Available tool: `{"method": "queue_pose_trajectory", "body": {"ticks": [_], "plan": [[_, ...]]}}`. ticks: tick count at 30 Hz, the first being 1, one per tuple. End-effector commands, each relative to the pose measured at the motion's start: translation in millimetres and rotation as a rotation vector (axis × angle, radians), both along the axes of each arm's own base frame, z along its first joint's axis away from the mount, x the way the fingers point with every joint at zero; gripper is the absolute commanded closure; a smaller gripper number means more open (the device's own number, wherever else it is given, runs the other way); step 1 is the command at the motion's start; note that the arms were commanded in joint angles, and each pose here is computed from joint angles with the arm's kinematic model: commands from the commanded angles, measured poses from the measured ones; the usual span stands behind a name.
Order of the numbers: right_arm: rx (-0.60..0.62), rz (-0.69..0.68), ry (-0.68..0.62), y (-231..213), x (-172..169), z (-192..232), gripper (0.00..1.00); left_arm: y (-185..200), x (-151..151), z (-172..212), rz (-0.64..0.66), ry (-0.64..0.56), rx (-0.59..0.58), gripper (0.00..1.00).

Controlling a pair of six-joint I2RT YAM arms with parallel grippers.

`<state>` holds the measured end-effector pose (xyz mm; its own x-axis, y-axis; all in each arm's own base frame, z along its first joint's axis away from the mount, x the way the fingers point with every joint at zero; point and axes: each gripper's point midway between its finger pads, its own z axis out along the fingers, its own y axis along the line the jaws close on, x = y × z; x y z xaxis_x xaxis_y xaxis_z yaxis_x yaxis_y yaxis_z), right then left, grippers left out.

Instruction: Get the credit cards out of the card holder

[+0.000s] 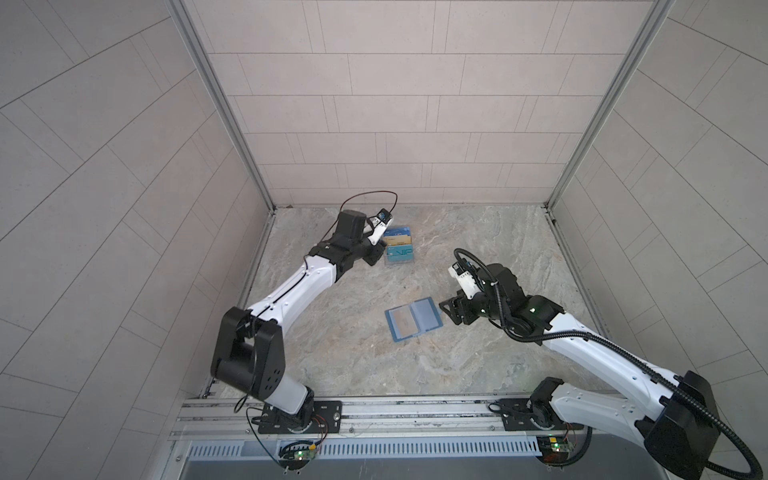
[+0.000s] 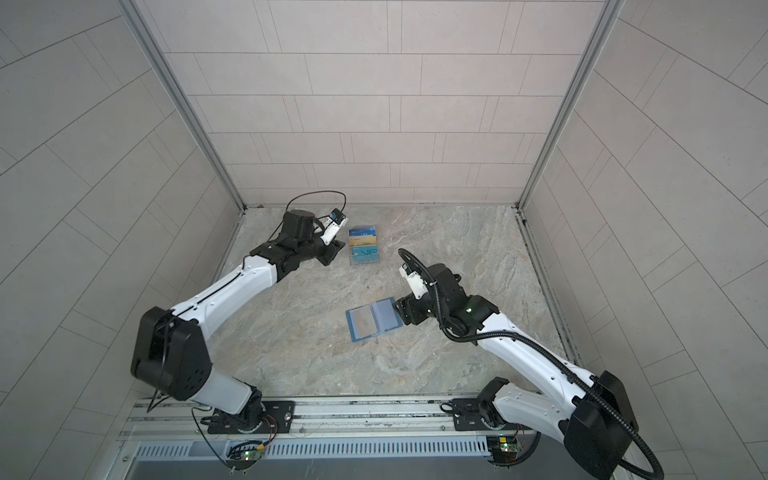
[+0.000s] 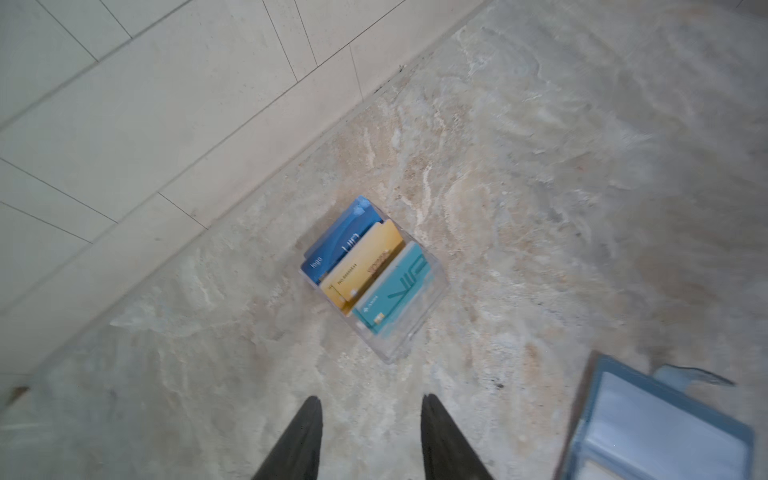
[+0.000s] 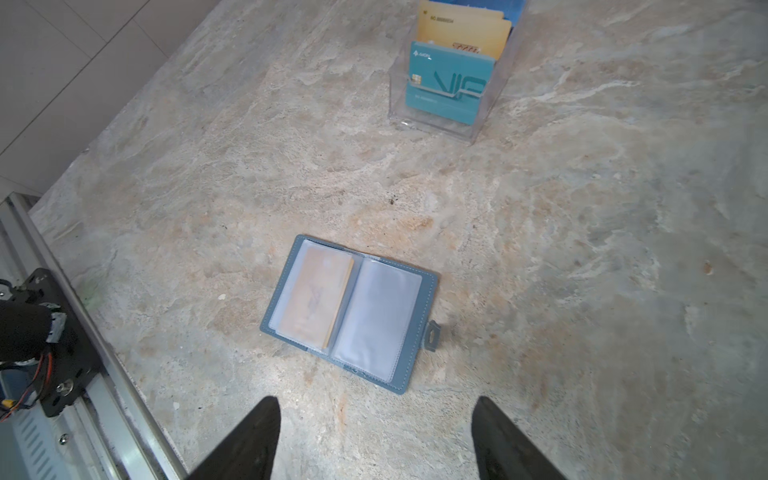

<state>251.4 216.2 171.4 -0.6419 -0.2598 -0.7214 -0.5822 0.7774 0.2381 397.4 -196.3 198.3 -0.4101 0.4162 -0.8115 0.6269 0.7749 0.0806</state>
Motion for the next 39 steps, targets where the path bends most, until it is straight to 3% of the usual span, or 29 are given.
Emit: {"method": "queue_pose_trajectory", "body": {"ticks": [1,6,13,17,24,39], "plan": [[0.041,0.040,-0.008,15.5,1.9,10.6,0.25,-17.3,-27.5,-3.6,0.049,0.143,-0.322,0.57],[-0.049,0.020,0.024,21.1,7.8,-6.3,0.25,-23.6,-68.2,-32.1,0.071,0.277,-0.600,0.58],[-0.120,-0.005,0.054,43.4,10.0,-20.3,0.25,-21.9,-112.9,-81.9,0.119,0.387,-0.508,0.57],[-0.163,-0.043,0.087,53.6,10.1,-37.8,0.26,-14.5,-120.9,-102.3,0.190,0.409,-0.498,0.57],[-0.133,-0.093,0.166,79.4,9.4,-66.0,0.29,-18.3,-123.7,-129.3,0.206,0.463,-0.547,0.76],[-0.224,-0.025,0.132,107.7,10.9,-108.2,0.32,-18.8,-124.8,-158.2,0.222,0.503,-0.536,0.94]]}}
